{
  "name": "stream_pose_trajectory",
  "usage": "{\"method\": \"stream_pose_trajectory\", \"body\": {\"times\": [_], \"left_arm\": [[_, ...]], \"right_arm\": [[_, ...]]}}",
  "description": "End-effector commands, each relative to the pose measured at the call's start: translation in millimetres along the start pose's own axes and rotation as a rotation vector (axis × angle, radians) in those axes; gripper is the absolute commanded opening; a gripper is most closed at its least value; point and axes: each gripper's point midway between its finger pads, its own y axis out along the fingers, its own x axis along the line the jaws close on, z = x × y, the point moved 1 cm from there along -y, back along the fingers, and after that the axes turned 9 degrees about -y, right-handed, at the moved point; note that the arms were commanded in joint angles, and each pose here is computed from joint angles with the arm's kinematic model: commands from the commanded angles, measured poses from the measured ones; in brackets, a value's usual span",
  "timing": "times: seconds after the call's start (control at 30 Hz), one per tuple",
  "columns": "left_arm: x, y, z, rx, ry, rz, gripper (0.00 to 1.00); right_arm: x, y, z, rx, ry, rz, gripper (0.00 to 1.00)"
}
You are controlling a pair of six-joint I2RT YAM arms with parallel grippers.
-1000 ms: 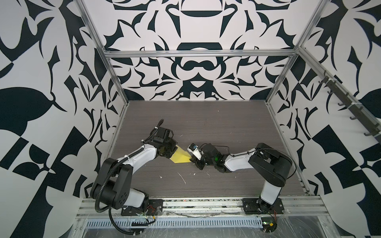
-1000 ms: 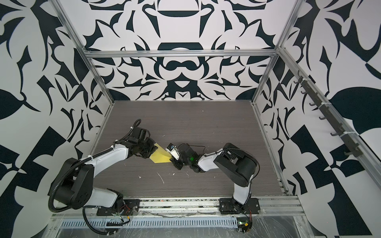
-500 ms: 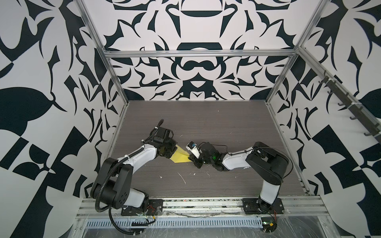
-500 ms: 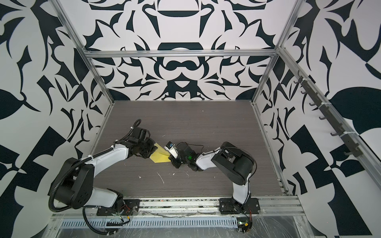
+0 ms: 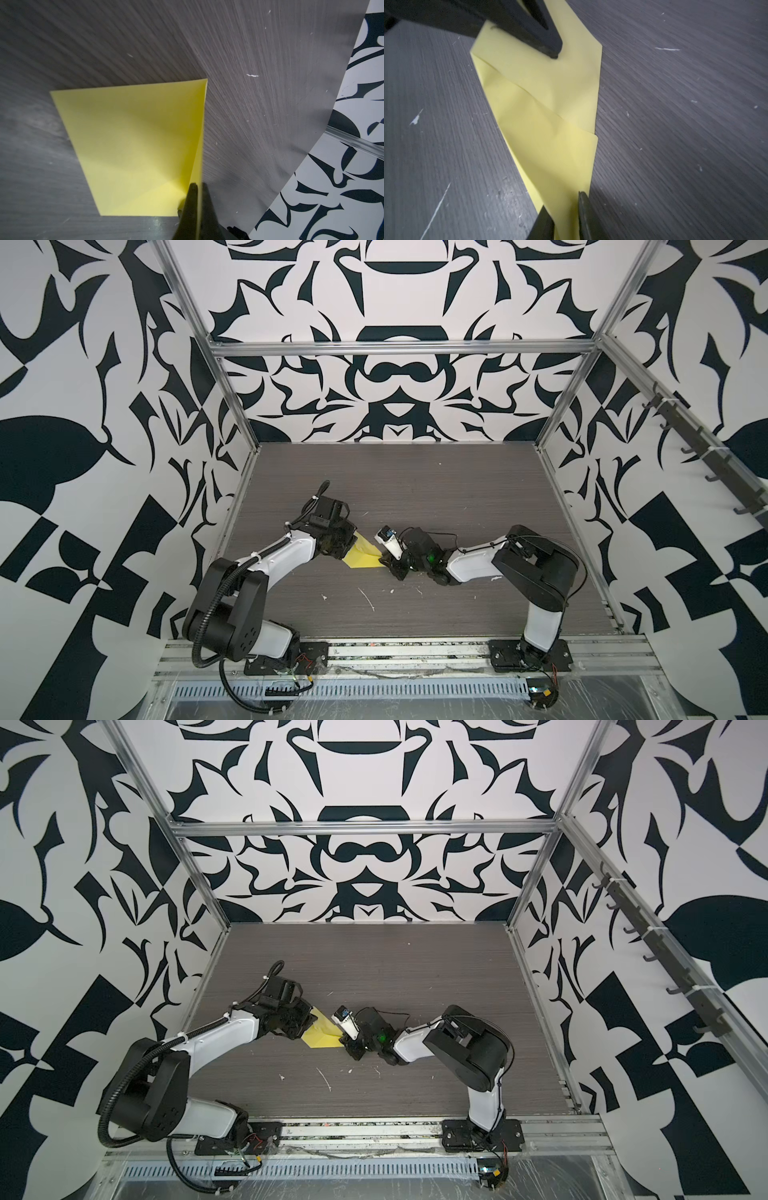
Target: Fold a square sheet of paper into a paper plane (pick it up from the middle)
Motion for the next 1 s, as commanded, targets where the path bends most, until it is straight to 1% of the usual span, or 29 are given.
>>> {"method": "stream_pose_trajectory", "body": {"times": [0.0, 0.27, 0.4, 0.5, 0.57, 0.67, 0.77, 0.97], "left_arm": [[3, -2, -3, -0.018, -0.026, -0.019, 0.00], [3, -1, -4, -0.021, -0.031, -0.023, 0.00], [3, -1, -4, -0.021, -0.032, -0.024, 0.01], [3, -2, -4, -0.022, -0.032, -0.022, 0.03], [1, -4, -4, -0.025, -0.029, -0.018, 0.09], [-3, -10, -8, -0.051, -0.014, -0.015, 0.18], [-7, -21, -16, -0.082, -0.001, -0.007, 0.31], [-10, -46, -30, -0.142, 0.023, 0.036, 0.51]], "right_arm": [[-2, -12, -28, -0.085, -0.027, 0.015, 0.24], [1, -13, -24, -0.100, -0.074, 0.015, 0.23], [2, -12, -23, -0.098, -0.074, 0.010, 0.17], [2, -11, -20, -0.088, -0.067, 0.011, 0.11], [3, -10, -19, -0.087, -0.060, 0.005, 0.08], [4, -10, -20, -0.082, -0.048, -0.009, 0.07], [6, -9, -21, -0.078, -0.030, -0.023, 0.06], [10, -5, -20, -0.064, 0.031, -0.066, 0.06]]}}
